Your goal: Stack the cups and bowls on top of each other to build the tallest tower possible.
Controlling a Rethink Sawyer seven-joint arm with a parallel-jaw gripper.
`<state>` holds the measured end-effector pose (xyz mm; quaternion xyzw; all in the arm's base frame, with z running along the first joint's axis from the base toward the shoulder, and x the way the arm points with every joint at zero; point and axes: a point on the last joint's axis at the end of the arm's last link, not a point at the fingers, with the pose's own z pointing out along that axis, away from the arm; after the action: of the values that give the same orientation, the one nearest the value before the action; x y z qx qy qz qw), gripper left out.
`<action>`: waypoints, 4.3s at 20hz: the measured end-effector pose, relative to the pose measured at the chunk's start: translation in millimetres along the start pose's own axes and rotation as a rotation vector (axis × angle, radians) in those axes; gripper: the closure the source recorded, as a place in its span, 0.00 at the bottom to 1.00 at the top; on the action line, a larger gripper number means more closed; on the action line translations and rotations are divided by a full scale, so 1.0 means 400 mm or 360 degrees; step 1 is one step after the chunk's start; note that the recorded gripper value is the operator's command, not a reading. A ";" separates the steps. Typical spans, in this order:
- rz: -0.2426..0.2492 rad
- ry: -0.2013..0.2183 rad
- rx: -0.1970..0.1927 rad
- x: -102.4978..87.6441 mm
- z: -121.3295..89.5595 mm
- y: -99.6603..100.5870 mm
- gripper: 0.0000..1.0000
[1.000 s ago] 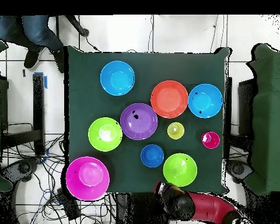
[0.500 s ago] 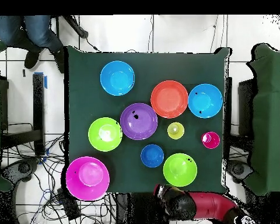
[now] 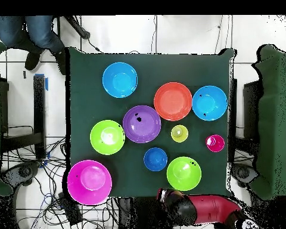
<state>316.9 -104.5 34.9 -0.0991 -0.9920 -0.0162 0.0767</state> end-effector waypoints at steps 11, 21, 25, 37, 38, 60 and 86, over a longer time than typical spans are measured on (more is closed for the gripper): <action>0.0079 0.0015 0.0069 0.014 -0.018 -0.025 0.00; 0.0098 0.0051 0.0124 0.045 -0.016 -0.032 0.00; 0.0110 0.0046 0.0115 0.056 -0.004 -0.033 0.00; 0.0133 0.0035 0.0051 0.076 0.067 -0.029 0.00; 0.0134 0.0035 0.0050 0.077 0.070 -0.030 0.00; 0.0126 0.0052 0.0001 0.105 0.150 -0.033 0.00; 0.0075 0.0020 -0.0035 0.149 0.140 -0.137 0.00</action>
<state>239.9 -144.2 -12.1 -0.1233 -0.9886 -0.0259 0.0824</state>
